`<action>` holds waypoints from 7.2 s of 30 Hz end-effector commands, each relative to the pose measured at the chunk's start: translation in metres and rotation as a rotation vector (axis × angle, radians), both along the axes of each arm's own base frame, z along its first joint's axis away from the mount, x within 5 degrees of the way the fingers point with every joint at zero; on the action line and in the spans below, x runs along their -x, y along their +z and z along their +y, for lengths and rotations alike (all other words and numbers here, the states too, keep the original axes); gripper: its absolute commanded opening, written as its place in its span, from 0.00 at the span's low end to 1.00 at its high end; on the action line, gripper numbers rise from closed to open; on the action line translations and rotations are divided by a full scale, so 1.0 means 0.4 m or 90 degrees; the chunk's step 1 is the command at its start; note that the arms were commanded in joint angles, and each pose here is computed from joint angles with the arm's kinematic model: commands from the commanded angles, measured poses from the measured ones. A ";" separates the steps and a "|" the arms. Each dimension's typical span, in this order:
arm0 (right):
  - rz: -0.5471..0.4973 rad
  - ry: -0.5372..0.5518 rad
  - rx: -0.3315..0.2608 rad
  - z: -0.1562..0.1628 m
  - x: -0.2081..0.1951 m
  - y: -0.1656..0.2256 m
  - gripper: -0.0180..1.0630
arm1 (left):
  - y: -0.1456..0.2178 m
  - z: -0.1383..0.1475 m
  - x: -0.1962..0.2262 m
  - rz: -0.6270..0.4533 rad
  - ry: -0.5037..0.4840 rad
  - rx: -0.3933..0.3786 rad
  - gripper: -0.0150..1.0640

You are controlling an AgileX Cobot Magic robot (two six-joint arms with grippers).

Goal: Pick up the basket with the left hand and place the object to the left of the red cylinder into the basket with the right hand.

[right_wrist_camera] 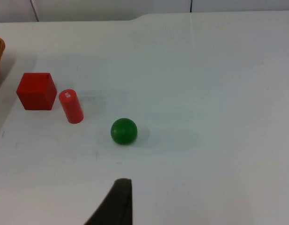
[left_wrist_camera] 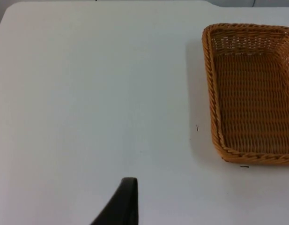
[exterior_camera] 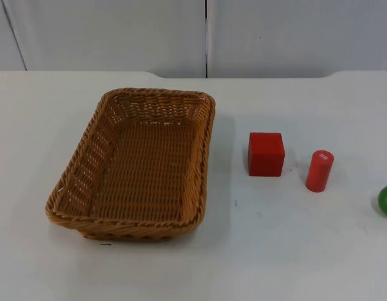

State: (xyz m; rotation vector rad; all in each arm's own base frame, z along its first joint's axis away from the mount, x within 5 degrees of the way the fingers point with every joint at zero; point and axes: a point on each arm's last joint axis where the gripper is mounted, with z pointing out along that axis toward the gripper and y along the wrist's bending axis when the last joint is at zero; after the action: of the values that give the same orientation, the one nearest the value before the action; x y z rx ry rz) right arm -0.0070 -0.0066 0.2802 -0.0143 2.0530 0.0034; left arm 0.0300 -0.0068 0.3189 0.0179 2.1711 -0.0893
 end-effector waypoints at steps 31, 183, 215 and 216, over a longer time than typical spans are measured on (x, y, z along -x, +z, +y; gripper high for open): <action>-0.006 0.006 0.002 0.000 0.000 0.000 0.98 | 0.118 -0.030 -0.219 0.035 -0.080 0.044 0.99; -0.005 0.003 0.031 -0.005 -0.001 -0.001 0.98 | -0.349 -0.124 -0.960 0.576 -0.191 0.185 0.01; -0.005 0.004 0.031 -0.005 -0.001 -0.001 0.98 | -0.110 -0.109 -0.607 0.543 -0.179 0.192 0.01; -0.005 0.004 0.031 -0.005 -0.001 -0.001 0.98 | -0.110 -0.109 -0.607 0.543 -0.179 0.192 0.01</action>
State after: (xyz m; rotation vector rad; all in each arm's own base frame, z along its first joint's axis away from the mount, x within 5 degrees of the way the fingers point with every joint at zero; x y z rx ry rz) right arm -0.0064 -0.0083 0.2793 -0.0407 2.0553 -0.0348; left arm 0.2771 -0.0491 0.2705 0.1400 2.9725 -0.6761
